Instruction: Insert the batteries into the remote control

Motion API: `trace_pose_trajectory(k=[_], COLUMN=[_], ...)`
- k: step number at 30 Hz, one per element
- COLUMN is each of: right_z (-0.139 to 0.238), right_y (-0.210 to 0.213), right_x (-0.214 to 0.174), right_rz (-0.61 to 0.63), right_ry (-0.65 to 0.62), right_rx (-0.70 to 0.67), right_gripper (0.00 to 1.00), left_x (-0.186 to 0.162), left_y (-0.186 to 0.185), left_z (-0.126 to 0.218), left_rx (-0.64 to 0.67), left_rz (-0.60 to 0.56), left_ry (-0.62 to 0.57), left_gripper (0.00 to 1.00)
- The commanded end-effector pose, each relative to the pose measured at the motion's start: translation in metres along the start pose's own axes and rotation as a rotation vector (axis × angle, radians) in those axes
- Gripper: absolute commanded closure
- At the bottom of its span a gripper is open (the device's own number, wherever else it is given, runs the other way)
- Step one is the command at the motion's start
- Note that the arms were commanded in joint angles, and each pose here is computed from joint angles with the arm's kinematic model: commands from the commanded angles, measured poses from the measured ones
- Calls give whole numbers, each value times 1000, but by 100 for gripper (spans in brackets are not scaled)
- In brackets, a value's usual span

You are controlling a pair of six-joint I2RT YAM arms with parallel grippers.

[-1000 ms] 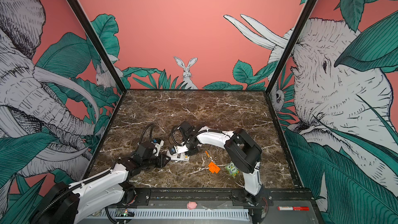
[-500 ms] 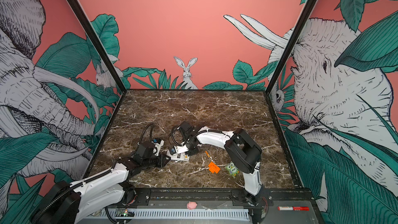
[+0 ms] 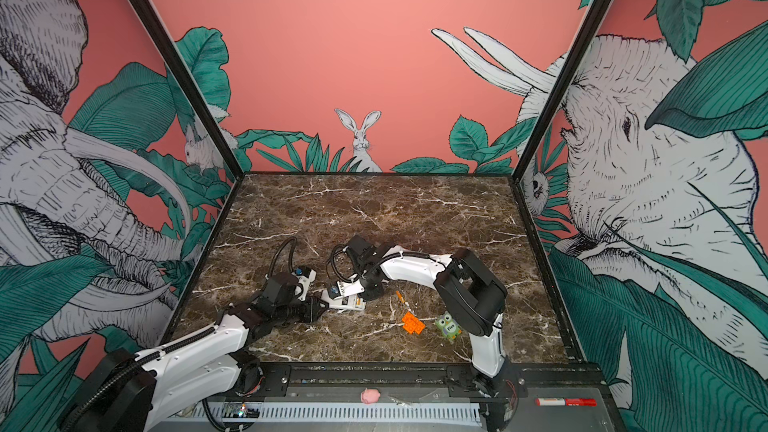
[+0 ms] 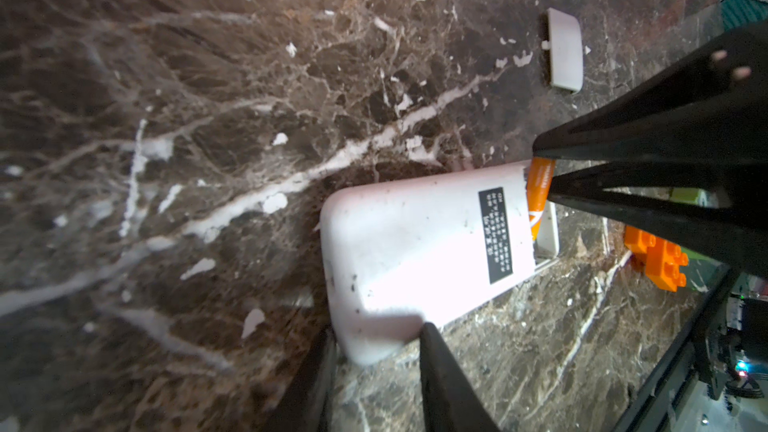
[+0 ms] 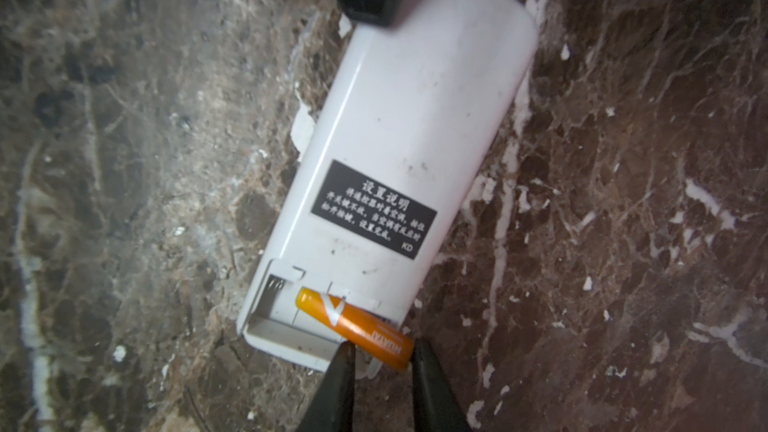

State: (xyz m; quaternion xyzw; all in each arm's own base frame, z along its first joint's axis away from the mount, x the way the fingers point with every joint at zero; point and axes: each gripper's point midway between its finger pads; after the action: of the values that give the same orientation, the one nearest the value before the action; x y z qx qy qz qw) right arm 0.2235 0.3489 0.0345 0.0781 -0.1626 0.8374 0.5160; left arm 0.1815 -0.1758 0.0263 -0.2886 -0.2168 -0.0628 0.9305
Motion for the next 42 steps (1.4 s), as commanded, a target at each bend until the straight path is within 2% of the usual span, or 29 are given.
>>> trace_pose_trajectory(k=[1, 19, 34, 42], right_z=[-15, -17, -15, -16], right_y=[23, 34, 43, 46], right_x=[-10, -13, -3, -11], right_rz=[0, 14, 18, 4], right_ry=[50, 90, 61, 102], right_rx=[64, 94, 126, 129], right_gripper=[79, 84, 83, 84], left_x=[-10, -11, -11, -11], left_y=[8, 9, 9, 9], left_z=[-2, -2, -1, -1], left_rx=[25, 25, 23, 25], left_rz=[17, 18, 17, 19], left_ry=[27, 27, 27, 25], left_gripper=[66, 66, 66, 67])
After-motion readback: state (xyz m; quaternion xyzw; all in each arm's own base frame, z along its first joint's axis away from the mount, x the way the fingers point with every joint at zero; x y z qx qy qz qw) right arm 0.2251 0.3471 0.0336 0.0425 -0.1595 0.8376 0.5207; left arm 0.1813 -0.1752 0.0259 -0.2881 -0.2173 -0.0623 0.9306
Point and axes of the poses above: each gripper's point midway between its finger pads, its own z axis back along the fingers, its own y axis along the line the jaws close on, x = y × z, and after that the axes turned 1 degree about z, right-handed
